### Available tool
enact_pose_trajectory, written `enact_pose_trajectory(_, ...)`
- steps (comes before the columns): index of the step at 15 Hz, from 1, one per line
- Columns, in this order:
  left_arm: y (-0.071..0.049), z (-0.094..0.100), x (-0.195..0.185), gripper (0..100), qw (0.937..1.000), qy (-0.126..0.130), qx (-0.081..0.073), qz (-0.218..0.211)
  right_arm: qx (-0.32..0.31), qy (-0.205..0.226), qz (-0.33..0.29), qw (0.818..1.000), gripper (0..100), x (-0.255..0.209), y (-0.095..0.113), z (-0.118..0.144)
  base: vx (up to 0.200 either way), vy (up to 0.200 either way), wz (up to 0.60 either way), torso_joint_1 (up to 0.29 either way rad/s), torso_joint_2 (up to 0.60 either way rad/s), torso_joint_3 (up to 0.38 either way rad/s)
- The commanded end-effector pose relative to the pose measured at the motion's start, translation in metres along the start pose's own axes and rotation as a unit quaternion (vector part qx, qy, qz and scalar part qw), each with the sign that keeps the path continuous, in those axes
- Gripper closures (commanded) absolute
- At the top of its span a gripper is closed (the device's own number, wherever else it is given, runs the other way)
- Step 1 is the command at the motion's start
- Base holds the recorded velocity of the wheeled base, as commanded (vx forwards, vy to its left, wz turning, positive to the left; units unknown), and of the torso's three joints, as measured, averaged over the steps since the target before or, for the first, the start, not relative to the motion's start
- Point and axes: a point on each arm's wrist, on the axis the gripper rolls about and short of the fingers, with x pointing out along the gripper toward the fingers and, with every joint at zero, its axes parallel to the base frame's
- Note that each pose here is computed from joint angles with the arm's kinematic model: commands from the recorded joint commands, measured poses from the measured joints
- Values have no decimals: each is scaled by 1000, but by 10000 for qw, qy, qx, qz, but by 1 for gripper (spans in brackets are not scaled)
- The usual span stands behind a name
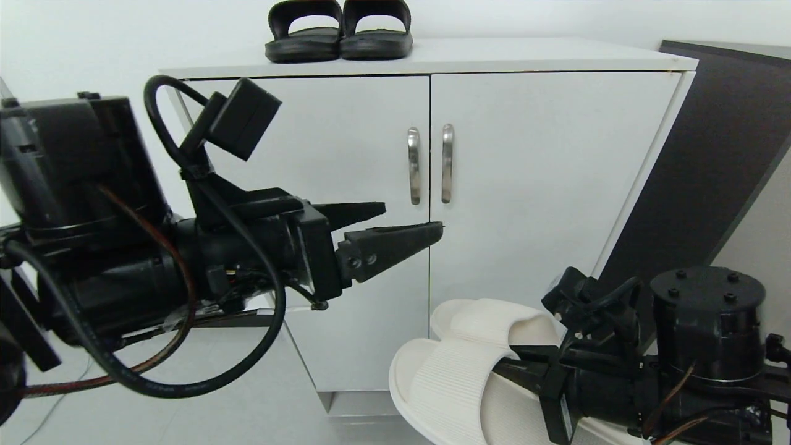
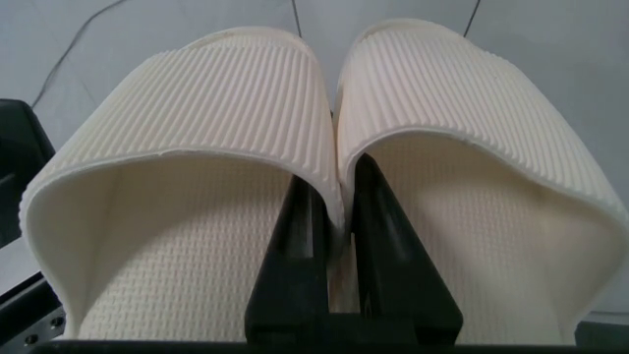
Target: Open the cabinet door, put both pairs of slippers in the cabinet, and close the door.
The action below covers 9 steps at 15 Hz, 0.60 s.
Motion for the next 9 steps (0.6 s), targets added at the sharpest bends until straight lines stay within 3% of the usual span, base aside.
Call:
enact_pose_trajectory(1, 0, 9, 25, 0, 9996, -44, -98, -265, -12, 26, 5, 10000, 100, 1, 0, -5, 0, 0, 0, 0, 0, 0)
enact_pose_trajectory(3, 0, 9, 37, 0, 9984, 5, -265, -491, -10, 125, 22, 9999, 100, 4, 1, -10, 0, 0, 0, 0, 0, 0)
enact_pose_trajectory(6, 3, 14, 55, 0, 9963, 1, -269, -812, -22, 118, 50, 9999, 100, 4, 2, -10, 0, 0, 0, 0, 0, 0)
enact_pose_trajectory(8, 5, 22, 64, 0, 9946, -93, -575, -864, -21, 126, 50, 9999, 100, 4, 2, -11, 0, 0, 0, 0, 0, 0)
enact_pose_trajectory(9, 7, 22, 67, 0, 9949, -103, -576, -827, -21, 126, 50, 9999, 100, 4, 2, -11, 0, 0, 0, 0, 0, 0)
